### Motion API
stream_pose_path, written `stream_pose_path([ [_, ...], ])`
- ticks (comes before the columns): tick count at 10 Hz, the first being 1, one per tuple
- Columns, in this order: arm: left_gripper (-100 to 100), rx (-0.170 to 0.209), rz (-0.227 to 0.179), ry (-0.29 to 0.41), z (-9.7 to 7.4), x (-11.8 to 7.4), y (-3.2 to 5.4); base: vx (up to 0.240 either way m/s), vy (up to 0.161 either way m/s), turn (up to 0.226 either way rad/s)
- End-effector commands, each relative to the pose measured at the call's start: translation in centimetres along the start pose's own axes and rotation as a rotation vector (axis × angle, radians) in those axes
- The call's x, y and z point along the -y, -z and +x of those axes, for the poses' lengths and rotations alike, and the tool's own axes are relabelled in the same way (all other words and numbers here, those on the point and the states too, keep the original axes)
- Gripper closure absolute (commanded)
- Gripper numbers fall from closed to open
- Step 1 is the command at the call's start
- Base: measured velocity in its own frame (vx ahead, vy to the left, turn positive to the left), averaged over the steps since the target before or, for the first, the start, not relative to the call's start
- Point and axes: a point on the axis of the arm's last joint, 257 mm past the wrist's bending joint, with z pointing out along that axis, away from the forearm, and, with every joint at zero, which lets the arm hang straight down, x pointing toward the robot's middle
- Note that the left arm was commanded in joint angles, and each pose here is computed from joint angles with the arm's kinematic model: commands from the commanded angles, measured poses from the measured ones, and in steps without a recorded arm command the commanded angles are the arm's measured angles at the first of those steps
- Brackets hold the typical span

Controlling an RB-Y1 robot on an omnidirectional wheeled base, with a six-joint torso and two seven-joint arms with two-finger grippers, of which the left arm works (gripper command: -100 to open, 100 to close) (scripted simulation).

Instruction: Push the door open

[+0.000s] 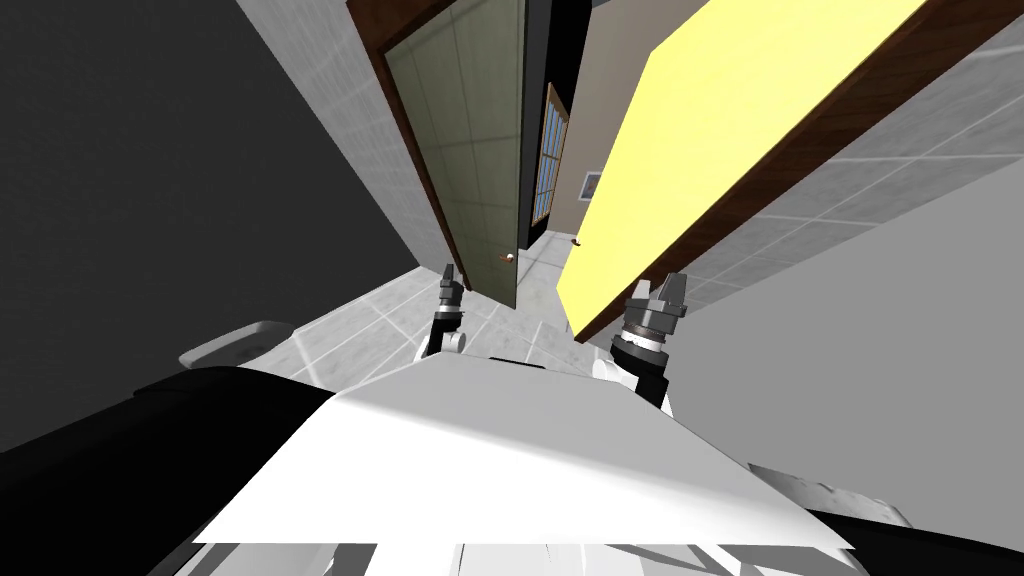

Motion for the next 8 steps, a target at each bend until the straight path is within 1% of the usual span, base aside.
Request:
stream_pose_path([
  [1, -100, -0.011, -0.019, 0.013, 0.5, -1.4, -0.02, 0.101, 0.05, -0.063],
  [3, -100, -0.025, -0.035, 0.03, 1.3, -2.9, 0.03, 0.092, 0.042, -0.073],
  [5, -100, -0.039, -0.06, 0.048, 2.1, -4.8, 0.21, 0.09, 0.062, -0.071],
  [6, -100, -0.04, -0.069, 0.047, 2.2, -5.2, 0.38, 0.062, 0.043, -0.023],
  [8, -100, -0.054, -0.09, 0.064, 3.0, -6.8, 0.55, 0.063, 0.037, -0.064],
])
